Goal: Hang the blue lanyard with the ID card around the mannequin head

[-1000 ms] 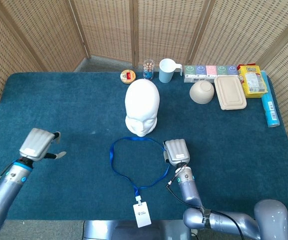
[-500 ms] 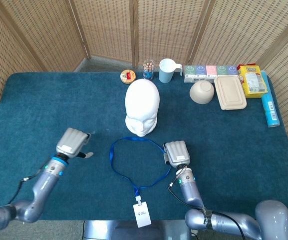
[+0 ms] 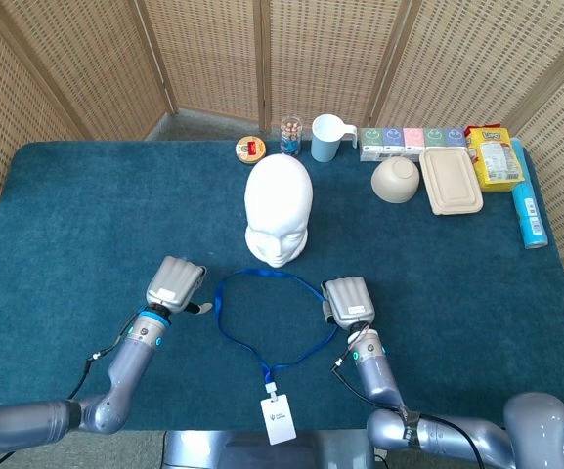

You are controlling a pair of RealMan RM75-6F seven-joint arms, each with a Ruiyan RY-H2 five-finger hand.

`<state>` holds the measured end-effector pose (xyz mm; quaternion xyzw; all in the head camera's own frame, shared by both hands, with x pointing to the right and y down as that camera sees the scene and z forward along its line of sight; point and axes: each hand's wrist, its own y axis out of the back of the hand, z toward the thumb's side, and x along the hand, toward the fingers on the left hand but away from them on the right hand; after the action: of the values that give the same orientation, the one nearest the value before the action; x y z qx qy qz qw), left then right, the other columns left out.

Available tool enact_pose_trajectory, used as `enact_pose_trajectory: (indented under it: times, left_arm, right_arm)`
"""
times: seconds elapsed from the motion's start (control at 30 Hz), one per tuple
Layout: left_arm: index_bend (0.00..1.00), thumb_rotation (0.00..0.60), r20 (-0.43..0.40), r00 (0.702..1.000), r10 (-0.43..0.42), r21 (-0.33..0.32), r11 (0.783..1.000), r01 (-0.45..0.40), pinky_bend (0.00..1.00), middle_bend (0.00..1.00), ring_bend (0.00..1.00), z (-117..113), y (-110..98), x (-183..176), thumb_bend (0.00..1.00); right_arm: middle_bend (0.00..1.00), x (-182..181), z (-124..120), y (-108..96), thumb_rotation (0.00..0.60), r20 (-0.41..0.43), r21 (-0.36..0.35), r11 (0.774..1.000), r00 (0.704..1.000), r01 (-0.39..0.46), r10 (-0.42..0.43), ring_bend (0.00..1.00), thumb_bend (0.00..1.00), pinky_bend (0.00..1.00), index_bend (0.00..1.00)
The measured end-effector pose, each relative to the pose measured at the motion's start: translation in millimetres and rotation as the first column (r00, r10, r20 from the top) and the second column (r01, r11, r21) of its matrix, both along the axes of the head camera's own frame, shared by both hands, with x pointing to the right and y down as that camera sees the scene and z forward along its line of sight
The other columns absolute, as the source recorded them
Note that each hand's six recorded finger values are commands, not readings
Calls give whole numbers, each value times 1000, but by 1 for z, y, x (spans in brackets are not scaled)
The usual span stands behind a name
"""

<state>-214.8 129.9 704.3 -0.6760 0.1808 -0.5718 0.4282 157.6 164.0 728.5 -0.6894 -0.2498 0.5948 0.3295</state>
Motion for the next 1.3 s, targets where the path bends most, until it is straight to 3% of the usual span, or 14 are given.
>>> enact_pose_trajectory:
  times: [0.37,1.07,1.3]
  left_arm:
    - [564,372,9,998,-62,-21,998,62,1000,1000,1000,12,-12,8,161]
    - [564,375,21,997,-76,-31,997,77,1000,1000,1000,31,-18,27,162]
    - [564,375,16,996,-88,-44,995,89,1000,1000,1000,34,-17,33,222]
  right_arm:
    - [883,1,2,0,523,5,-6,1000,1000,-4,4,948,571,873,624]
    - [884,8,6,0,522,4,-19,1000,1000,-24,24,951,572,879,626]
    - [887,9,7,1,523,6,-27,999,1000,-30,30,952,572,883,626]
